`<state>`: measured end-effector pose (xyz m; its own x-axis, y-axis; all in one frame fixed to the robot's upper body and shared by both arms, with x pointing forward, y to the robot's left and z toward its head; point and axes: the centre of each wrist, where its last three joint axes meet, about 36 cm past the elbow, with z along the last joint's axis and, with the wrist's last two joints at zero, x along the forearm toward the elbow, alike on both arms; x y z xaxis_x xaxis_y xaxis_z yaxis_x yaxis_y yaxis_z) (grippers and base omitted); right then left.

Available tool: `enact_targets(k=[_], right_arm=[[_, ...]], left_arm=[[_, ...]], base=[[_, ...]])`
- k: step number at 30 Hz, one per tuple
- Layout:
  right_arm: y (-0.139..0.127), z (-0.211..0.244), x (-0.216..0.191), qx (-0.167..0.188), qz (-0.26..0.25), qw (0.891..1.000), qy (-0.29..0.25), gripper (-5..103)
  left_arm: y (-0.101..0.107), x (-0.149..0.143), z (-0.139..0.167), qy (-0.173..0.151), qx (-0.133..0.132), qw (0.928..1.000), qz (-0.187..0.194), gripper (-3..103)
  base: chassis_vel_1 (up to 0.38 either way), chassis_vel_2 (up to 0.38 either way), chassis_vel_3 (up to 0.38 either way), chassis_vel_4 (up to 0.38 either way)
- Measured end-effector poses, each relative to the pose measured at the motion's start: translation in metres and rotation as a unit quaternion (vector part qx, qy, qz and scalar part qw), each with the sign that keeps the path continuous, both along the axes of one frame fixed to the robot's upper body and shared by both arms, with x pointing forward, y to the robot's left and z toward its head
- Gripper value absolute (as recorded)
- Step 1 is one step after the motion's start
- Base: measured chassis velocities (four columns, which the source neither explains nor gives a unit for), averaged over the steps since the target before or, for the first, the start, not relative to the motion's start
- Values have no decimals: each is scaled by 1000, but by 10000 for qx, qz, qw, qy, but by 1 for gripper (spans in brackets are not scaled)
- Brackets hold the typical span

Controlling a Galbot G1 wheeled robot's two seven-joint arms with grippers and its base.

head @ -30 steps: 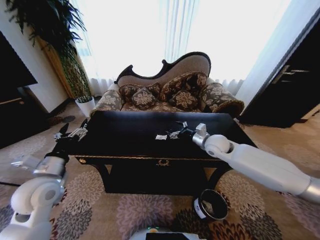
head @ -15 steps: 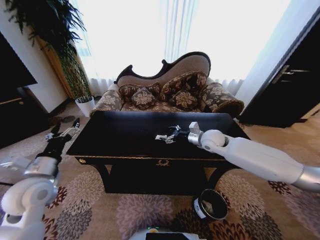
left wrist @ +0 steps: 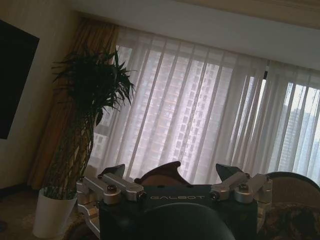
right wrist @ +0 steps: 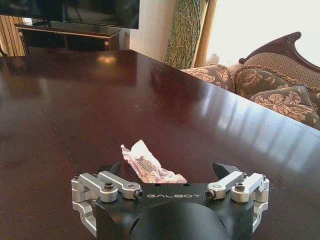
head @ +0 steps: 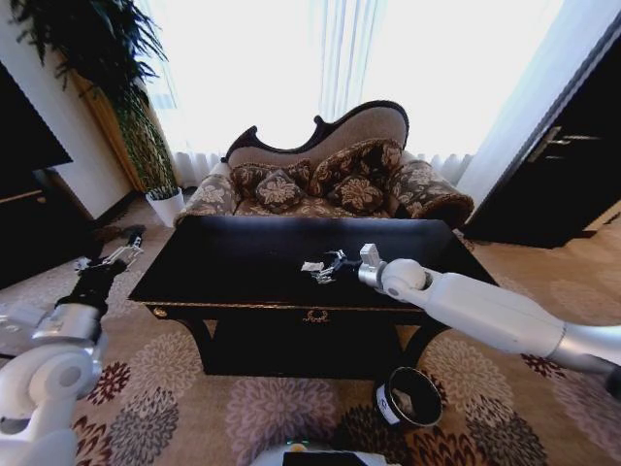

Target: Move to the front of the table and place the trash on the table into the trash bin.

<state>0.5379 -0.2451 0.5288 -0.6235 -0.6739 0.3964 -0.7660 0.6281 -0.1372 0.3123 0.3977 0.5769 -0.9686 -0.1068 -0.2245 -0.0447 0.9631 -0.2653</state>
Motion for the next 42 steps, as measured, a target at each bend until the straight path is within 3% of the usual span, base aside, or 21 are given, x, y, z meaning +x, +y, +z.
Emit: enact_targets(k=[1, 3, 5, 12, 15, 18, 20, 24, 33, 36, 42], right_arm=[[-1, -2, 1, -11, 16, 10000, -25, 103], [-3, -5, 1, -19, 38, 10000, -33, 96], [-4, -5, 1, -18, 38, 10000, -34, 96], [-13, -5, 3, -26, 60, 10000, -9, 68], [-16, -4, 3, -21, 53, 10000, -7, 62], [-22, -1, 0, 3, 76, 10000, 1, 46], [-23, -1, -1, 9, 82, 10000, 4, 46], [-31, -2, -8, 63, 47, 10000, 30, 28], [-44, 2, -25, 282, 9, 9996, -10, 27], [-55, 16, -39, 673, -71, 9976, -159, 28], [-82, 33, -65, 1014, -206, 9941, -330, 32]], left_arm=[[0, 0, 1, -8, 0, 10000, -2, 100], [0, 0, 1, -16, -1, 10000, -13, 100], [0, 0, 1, -18, -2, 10000, -19, 100], [-4, 0, 1, -40, -6, 10000, -82, 100], [-4, -1, 2, -51, 1, 9999, -88, 100], [-6, -2, 3, -74, 16, 9999, -109, 100], [-7, -2, 4, -81, 17, 9999, -113, 100], [-10, -4, 6, -92, 27, 9999, -129, 100], [-14, -6, 9, -113, 51, 9998, -172, 100], [-17, -8, 12, -150, 54, 9996, -223, 100], [-17, -10, 14, -167, 34, 9996, -222, 100]], base=[[0, 0, 0, 0], [0, 0, 0, 0], [0, 0, 0, 0], [0, 0, 0, 0], [0, 0, 0, 0], [0, 0, 0, 0], [0, 0, 0, 0], [0, 0, 0, 0], [0, 0, 0, 0], [0, 0, 0, 0], [0, 0, 0, 0]])
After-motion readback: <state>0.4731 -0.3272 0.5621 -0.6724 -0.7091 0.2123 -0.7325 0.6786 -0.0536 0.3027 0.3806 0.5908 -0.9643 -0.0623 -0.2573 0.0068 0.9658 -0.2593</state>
